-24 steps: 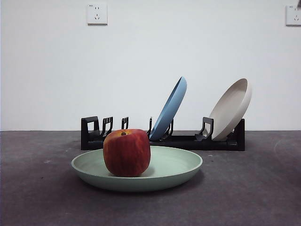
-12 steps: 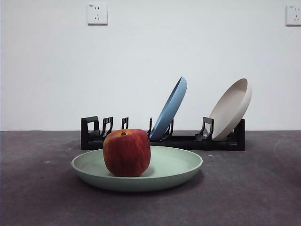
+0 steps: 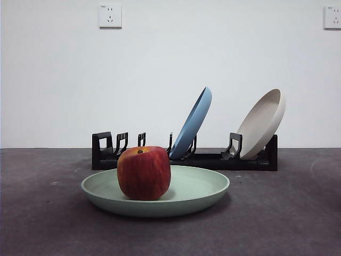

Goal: Take the green plate from the plate rack,put the plate on the table,take the apple from the table,put the apple in the plate

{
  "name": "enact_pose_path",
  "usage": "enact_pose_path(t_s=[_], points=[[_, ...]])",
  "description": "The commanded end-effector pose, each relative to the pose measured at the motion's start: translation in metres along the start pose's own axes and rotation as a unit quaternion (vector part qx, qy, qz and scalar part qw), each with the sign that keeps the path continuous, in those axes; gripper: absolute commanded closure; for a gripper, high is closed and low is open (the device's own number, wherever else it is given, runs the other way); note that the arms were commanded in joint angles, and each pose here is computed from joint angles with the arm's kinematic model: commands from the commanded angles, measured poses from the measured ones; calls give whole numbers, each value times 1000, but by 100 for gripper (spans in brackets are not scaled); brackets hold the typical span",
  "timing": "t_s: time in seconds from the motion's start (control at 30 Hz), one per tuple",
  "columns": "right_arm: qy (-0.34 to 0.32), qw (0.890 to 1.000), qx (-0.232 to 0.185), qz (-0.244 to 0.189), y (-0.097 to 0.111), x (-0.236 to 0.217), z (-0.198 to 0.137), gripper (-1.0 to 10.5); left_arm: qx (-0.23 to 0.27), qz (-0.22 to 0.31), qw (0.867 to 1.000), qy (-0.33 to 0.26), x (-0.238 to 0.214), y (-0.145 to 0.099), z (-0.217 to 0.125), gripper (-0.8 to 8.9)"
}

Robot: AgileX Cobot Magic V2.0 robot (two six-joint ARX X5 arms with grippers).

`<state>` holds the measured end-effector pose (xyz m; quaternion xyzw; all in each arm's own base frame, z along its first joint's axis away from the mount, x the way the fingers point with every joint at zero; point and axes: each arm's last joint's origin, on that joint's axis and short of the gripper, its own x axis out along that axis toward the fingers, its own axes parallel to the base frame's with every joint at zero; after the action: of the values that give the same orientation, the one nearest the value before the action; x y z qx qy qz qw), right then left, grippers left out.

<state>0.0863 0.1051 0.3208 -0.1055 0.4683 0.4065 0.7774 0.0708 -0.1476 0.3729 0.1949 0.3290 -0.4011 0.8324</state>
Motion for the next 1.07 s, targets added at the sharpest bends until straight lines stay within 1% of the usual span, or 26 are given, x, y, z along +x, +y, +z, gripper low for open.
enact_pose_path(t_s=[0.03,0.1,0.17,0.23,0.33,0.4,0.47,0.53,0.6,0.73,0.77,0.8,0.87,0.9,0.97,1.07], points=[[-1,1000,2,0,0,1,0,946,0,57,997,-57,-7,13,7,817],[-1,1000,2,0,0,1,0,946,3,80,989,-123,-16,26,15,817],[-1,1000,2,0,0,1,-1,946,-2,93,977,-190,-29,41,21,817],[-1,1000,2,0,0,1,-1,946,-19,109,962,-249,-46,57,21,817],[-1,1000,2,0,0,1,-1,946,-48,153,942,-295,-69,75,13,817],[-1,1000,2,0,0,1,-1,946,-67,202,925,-314,-83,83,3,817],[-1,1000,2,0,0,1,-1,946,-79,256,903,-335,-94,87,-10,817],[-1,1000,2,0,0,1,-1,946,-77,303,880,-357,-100,87,-24,817],[-1,1000,2,0,0,1,-1,946,-68,349,854,-380,-101,85,-39,817],[-2,1000,2,0,0,0,-1,946,-69,422,801,-419,-85,86,-70,816],[-2,1000,2,0,0,0,-1,946,-70,438,789,-426,-77,87,-79,816],[-2,1000,2,0,0,0,-1,946,-70,449,780,-430,-69,89,-87,816],[-2,1000,2,0,0,0,-1,946,-77,463,771,-431,-51,92,-105,816],[-2,1000,2,0,0,0,-1,946,-82,468,768,-429,-42,93,-114,816],[-2,1000,2,0,0,0,-1,946,-97,471,770,-420,-24,97,-130,817],[-2,1000,2,0,0,0,-1,946,-129,468,778,-399,2,102,-152,816]])
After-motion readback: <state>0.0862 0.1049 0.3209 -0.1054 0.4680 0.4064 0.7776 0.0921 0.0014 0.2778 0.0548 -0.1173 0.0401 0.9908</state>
